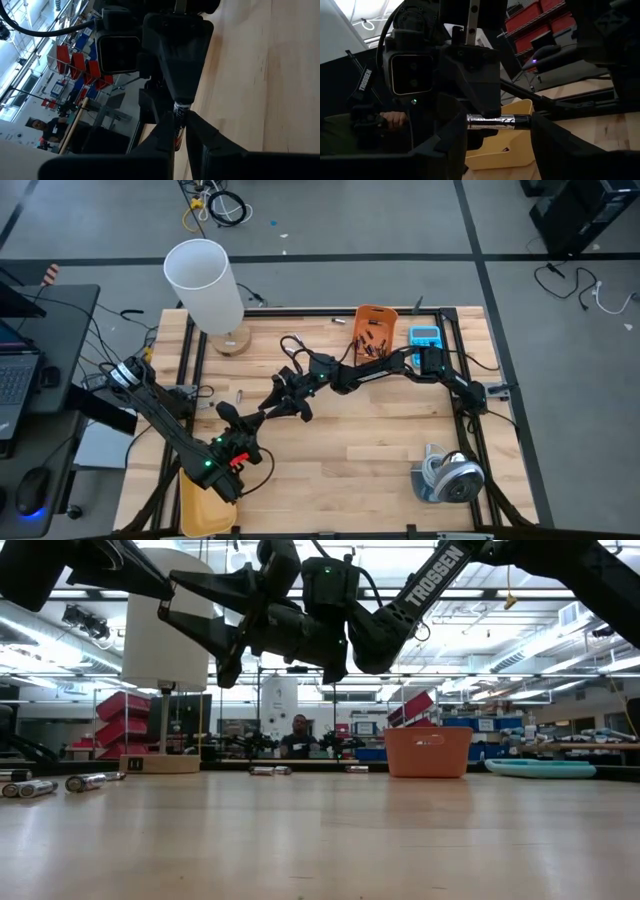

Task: Sort batteries
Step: Put the silver battery into the yellow bin

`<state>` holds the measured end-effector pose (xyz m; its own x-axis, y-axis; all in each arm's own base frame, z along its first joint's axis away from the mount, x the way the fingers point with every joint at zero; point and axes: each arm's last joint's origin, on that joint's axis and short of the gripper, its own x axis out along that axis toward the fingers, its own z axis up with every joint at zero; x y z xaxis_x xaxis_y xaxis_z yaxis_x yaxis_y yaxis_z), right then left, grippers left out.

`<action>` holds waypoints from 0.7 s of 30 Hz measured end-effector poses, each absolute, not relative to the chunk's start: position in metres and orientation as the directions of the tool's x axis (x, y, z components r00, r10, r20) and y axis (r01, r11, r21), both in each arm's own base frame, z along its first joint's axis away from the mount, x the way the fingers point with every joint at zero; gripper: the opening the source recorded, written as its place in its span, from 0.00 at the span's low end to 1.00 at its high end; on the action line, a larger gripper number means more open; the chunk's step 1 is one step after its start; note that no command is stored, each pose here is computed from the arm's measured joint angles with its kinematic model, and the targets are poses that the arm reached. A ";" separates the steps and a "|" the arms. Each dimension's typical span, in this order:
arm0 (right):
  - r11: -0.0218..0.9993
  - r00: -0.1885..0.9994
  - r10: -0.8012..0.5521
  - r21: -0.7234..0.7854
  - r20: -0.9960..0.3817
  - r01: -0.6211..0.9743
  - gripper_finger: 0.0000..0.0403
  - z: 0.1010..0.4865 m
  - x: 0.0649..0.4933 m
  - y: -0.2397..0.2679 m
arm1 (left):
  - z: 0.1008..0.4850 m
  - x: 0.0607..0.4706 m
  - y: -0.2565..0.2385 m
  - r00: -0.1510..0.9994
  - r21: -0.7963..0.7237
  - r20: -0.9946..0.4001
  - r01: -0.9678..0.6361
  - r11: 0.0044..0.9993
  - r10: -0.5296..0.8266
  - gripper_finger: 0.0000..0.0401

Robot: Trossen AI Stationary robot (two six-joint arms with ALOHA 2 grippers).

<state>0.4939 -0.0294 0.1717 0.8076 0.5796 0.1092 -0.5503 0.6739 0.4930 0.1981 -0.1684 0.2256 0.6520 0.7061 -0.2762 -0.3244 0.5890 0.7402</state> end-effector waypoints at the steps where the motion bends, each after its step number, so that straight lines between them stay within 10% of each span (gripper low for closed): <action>1: 0.671 0.808 0.580 0.498 0.109 -0.549 0.46 0.172 0.494 -0.029 | 0.226 0.198 -0.168 0.652 0.740 -0.276 -0.325 0.589 0.706 0.06; 21: 0.558 0.731 0.676 0.585 0.091 -0.589 0.56 0.171 0.488 -0.053 | 0.276 0.194 -0.190 0.536 0.676 -0.602 -0.054 0.735 0.592 0.05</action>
<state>0.4884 -0.0529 0.1714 0.7313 0.6759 0.0913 -0.5888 0.5581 0.5848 0.1939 -0.1901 0.2757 0.5359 0.5923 -0.6016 -0.0540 0.7352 0.6757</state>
